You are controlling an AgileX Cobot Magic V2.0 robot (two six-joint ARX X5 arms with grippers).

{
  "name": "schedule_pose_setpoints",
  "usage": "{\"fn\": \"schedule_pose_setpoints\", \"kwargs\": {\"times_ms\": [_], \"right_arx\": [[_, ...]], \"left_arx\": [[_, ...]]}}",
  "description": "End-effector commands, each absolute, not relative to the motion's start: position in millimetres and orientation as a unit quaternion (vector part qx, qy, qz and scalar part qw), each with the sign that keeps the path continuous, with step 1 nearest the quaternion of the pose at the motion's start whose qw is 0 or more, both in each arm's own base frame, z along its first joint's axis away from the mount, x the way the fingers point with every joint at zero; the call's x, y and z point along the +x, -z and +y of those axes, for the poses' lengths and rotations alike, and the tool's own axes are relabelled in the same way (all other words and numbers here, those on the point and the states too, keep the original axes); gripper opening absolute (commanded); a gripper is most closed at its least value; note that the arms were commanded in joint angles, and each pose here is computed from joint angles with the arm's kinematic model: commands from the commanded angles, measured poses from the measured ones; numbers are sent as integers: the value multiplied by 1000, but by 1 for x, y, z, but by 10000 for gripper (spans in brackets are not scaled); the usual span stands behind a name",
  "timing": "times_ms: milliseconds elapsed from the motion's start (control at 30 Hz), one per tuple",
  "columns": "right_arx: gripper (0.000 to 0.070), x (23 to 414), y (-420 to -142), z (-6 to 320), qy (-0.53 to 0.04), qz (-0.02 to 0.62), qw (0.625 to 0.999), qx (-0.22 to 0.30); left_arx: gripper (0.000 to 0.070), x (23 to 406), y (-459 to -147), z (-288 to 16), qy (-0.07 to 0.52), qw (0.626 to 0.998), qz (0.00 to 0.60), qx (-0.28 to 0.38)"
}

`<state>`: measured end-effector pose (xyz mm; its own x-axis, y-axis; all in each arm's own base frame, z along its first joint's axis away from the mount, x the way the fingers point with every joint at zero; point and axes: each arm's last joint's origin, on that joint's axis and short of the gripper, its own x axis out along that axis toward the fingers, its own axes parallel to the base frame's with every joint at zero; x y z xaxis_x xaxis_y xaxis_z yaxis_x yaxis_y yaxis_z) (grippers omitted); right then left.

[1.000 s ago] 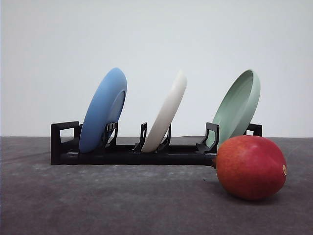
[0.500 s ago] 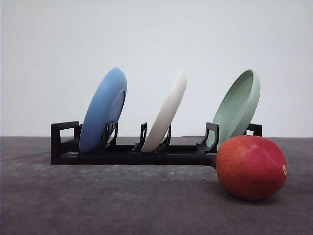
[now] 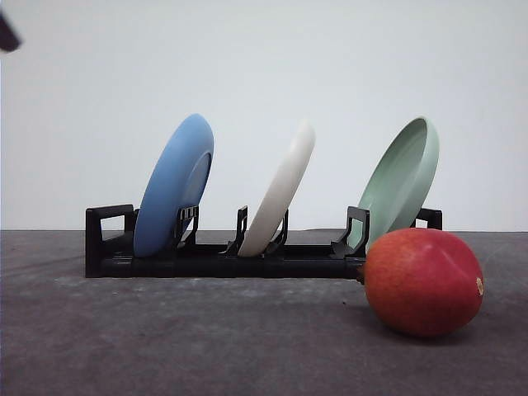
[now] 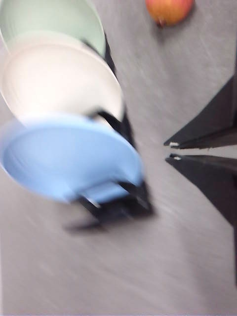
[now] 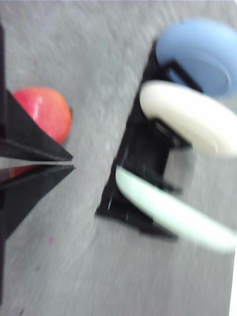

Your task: Place pomegranate in white plate

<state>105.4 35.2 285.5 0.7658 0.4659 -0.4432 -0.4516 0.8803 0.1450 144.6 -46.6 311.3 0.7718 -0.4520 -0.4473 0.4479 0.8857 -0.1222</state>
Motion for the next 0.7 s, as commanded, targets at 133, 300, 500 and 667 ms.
{"fn": "schedule_pose_setpoints", "kwargs": {"times_ms": [133,300,500,667], "right_arx": [[6,104,-292,40,-275,226,934,6],[91,103,-292,40,-287,226,931,8],[422,103,-292,40,-287,225,931,8],[422,103,-292,41,-291,225,930,9]], "left_arx": [[0,151,-322,-61,292,938,174,69],[39,151,-322,-67,312,931,168,91],[391,149,-325,-71,323,928,160,92],[389,148,-327,-78,342,923,146,95]]}}
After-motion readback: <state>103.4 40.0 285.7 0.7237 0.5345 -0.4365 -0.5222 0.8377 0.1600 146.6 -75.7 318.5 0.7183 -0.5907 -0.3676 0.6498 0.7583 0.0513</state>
